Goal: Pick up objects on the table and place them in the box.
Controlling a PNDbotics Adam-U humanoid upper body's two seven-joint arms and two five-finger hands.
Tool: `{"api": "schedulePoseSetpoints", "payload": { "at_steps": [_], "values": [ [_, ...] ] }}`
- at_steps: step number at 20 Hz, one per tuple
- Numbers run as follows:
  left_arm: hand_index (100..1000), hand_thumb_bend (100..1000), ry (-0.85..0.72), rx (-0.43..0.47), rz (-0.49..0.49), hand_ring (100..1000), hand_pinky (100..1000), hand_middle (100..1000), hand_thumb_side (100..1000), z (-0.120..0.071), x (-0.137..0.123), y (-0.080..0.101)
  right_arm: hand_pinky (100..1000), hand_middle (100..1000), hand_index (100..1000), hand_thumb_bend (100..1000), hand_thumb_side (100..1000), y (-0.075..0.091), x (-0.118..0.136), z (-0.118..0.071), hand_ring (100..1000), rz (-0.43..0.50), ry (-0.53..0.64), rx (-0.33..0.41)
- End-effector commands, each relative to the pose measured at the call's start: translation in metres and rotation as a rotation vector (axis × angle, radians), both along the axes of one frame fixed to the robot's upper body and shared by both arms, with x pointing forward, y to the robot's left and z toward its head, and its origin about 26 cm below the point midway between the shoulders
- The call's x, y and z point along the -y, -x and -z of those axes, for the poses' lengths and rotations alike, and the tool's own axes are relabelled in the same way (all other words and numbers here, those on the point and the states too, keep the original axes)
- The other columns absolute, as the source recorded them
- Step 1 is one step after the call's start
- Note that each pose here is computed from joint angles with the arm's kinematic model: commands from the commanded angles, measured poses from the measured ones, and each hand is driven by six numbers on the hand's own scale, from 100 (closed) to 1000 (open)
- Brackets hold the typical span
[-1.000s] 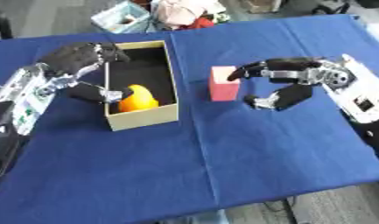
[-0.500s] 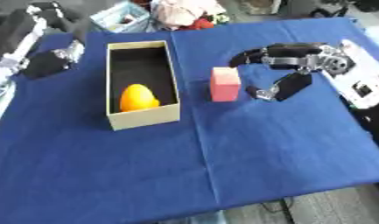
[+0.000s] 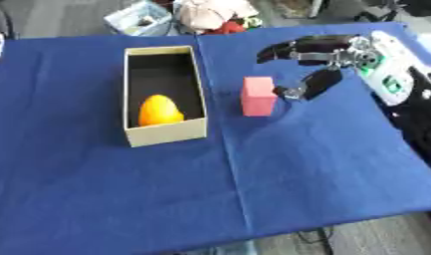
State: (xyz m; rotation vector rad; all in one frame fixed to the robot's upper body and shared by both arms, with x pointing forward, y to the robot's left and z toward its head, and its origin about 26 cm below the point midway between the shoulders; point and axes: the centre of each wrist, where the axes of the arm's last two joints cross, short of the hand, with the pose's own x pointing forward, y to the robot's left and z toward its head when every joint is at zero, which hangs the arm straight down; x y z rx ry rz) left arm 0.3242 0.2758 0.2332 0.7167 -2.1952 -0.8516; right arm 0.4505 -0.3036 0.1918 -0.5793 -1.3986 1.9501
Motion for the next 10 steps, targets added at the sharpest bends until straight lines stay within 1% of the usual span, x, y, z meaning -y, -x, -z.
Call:
{"api": "schedulePoseSetpoints", "payload": {
  "at_steps": [1, 7, 8, 10],
  "values": [
    [820, 100, 0.011, 0.039, -0.01, 607, 675, 635, 901, -0.015, -0.004, 0.011, 918, 995, 1000, 141, 706, -0.008, 0.009, -0.004, 999, 0.042, 0.016, 0.018],
    [821, 100, 0.037, -0.005, -0.024, 606, 675, 631, 910, -0.005, -0.007, 0.016, 917, 991, 1000, 113, 734, -0.018, 0.008, 0.011, 999, 0.079, 0.016, -0.001],
    [821, 100, 0.038, -0.01, -0.026, 606, 675, 631, 911, -0.004, -0.008, 0.016, 916, 990, 1000, 100, 723, -0.019, 0.009, 0.013, 999, 0.084, 0.018, -0.004],
    [821, 100, 0.04, -0.024, -0.029, 606, 675, 631, 914, -0.001, -0.008, 0.015, 916, 990, 1000, 104, 747, -0.02, 0.01, 0.017, 999, 0.097, 0.021, -0.01]
  ]
}}
